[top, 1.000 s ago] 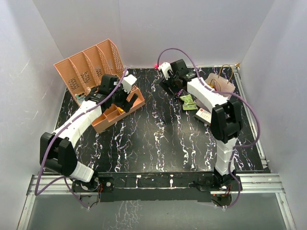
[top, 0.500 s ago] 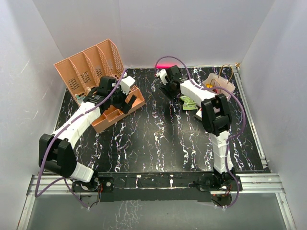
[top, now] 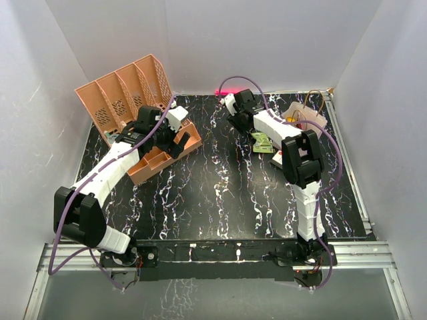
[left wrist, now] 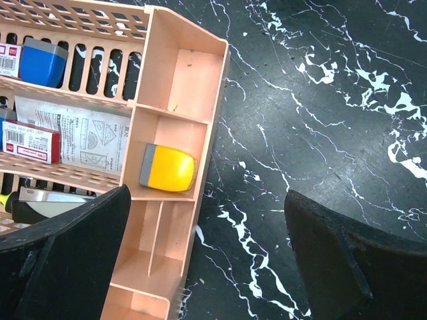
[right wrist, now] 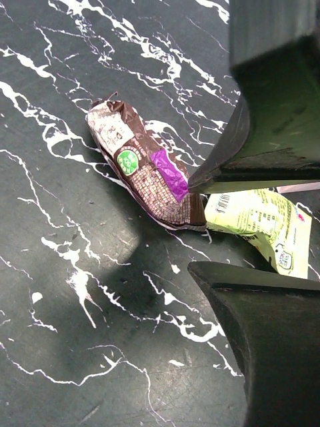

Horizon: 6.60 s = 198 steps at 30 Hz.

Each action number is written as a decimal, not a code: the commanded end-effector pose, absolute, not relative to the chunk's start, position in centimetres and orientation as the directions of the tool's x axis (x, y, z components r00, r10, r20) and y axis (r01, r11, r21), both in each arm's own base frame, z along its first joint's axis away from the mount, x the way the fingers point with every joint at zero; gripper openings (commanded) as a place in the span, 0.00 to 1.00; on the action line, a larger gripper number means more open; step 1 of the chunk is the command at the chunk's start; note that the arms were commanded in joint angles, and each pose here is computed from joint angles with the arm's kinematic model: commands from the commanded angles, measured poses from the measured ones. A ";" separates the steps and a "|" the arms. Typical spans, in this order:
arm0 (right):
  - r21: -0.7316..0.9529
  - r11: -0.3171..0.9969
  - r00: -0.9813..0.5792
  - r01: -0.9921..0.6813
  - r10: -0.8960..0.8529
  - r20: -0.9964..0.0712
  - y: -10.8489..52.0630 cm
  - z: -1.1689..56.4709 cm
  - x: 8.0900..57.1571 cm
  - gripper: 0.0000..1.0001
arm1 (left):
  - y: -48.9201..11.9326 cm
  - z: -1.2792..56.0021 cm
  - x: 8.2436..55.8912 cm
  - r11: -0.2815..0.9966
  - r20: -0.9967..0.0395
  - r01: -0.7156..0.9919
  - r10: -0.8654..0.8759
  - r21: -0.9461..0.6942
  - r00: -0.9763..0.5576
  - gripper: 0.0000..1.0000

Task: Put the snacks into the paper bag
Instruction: Pick up the snack from the center of the board, then place the snack in the paper bag.

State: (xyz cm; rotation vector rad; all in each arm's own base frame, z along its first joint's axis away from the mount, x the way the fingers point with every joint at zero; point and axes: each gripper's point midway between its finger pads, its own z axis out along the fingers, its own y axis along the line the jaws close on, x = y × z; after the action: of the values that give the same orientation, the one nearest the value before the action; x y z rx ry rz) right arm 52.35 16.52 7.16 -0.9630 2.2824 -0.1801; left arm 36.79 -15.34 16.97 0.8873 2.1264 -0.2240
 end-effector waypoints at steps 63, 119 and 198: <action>-0.164 0.714 -0.384 -0.681 -0.539 -0.750 19.0 18.4 51.3 0.08 | -15.0 17.6 37.6 0.741 -0.740 0.652 0.527 0.159 -0.419 0.98; -0.150 0.945 -0.174 -0.290 -0.206 -0.963 2.5 41.6 37.4 0.08 | -15.4 17.9 37.4 0.741 -0.753 0.656 0.510 0.140 -0.416 0.99; 0.168 0.977 -0.404 0.134 0.209 -0.891 -6.6 25.9 44.2 0.27 | -16.9 17.4 35.4 0.692 -0.774 0.720 0.485 0.054 -0.408 0.98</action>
State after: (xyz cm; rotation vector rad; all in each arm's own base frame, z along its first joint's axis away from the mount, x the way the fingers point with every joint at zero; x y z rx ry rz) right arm 42.87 -5.18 23.64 0.3140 2.0757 0.1782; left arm 35.84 -16.81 15.51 0.9317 2.1411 -0.3466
